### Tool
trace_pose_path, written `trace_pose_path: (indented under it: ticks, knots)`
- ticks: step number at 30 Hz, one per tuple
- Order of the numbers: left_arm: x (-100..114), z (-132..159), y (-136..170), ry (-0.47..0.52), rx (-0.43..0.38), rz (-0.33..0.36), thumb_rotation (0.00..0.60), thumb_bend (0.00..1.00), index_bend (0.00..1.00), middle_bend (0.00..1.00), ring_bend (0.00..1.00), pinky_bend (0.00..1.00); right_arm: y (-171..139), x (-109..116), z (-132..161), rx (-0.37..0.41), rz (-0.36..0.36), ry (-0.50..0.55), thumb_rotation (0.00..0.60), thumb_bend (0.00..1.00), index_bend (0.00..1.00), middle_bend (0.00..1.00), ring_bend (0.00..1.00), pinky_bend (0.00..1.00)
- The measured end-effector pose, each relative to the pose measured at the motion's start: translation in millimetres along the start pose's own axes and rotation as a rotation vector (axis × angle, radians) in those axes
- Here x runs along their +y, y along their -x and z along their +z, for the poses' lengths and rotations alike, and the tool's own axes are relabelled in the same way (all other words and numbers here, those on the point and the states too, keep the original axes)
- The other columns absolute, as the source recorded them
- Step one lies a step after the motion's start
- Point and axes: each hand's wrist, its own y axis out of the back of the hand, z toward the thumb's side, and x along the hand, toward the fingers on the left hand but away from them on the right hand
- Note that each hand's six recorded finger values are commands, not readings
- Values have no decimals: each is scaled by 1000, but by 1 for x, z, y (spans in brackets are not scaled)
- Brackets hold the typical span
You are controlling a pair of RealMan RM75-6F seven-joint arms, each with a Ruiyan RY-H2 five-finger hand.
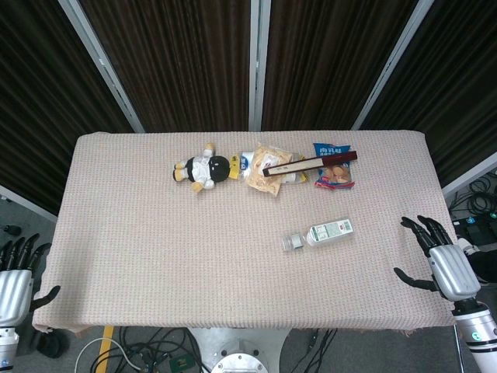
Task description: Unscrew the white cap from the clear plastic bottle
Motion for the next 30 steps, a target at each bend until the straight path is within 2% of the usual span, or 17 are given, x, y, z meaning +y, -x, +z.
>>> trace_pose_path:
  ticks: [12, 16, 18, 22, 30]
  knots:
    - [-1, 1, 0, 5, -4, -3, 600, 156, 186, 69, 28, 0, -6, 1, -2, -18, 3, -10, 600, 147, 11, 159, 0, 0]
    - [-1, 0, -1, 5, -6, -2, 600, 156, 186, 69, 28, 0, -3, 0, 0, -7, 13, -20, 600, 61, 11, 160, 0, 0]
    - [0, 1, -2, 4, -9, 0, 600, 157, 186, 68, 28, 0, 2, -4, 3, 3, 32, -33, 600, 11, 11, 160, 0, 0]
    - [0, 1, -3, -1, -15, 0, 600, 157, 186, 68, 28, 0, 20, -15, 12, 38, 93, -83, 600, 0, 11, 160, 0, 0]
    - [0, -3, 1, 4, 4, -6, 600, 157, 186, 68, 28, 0, 79, -49, 43, 155, 244, -214, 600, 89, 11, 160, 0, 0]
